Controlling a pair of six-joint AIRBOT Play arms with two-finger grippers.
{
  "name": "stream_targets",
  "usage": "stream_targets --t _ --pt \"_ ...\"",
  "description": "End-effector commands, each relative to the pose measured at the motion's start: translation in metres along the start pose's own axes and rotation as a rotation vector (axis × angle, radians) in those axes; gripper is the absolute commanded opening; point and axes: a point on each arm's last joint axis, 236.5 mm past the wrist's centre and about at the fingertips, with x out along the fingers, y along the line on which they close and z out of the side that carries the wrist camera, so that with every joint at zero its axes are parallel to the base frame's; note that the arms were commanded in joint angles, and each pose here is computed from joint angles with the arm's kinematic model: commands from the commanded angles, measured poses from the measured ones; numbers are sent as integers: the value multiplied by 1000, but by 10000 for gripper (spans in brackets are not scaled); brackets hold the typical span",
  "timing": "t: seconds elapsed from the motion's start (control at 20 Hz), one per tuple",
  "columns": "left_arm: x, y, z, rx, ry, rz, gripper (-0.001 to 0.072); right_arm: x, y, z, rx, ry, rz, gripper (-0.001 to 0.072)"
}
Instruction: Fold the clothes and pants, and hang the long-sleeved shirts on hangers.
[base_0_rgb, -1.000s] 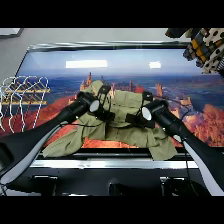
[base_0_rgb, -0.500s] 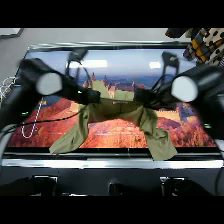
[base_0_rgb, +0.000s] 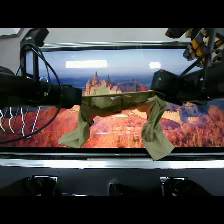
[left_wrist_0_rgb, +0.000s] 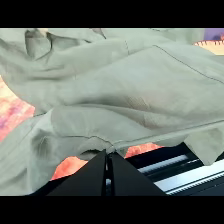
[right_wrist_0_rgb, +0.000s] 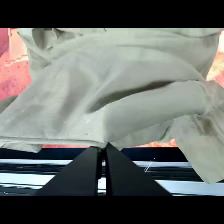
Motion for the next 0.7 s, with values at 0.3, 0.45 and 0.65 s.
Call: stream_targets --t 0.3,0.45,0.65 --pt "92 27 20 -60 32 200 31 101 -31 -5 -119 110 -204 37" --pt "141 30 15 -58 88 230 31 148 -45 -16 -97 110 -235 37" --pt "189 26 -1 -58 169 231 31 181 -52 -30 -34 117 -236 37"
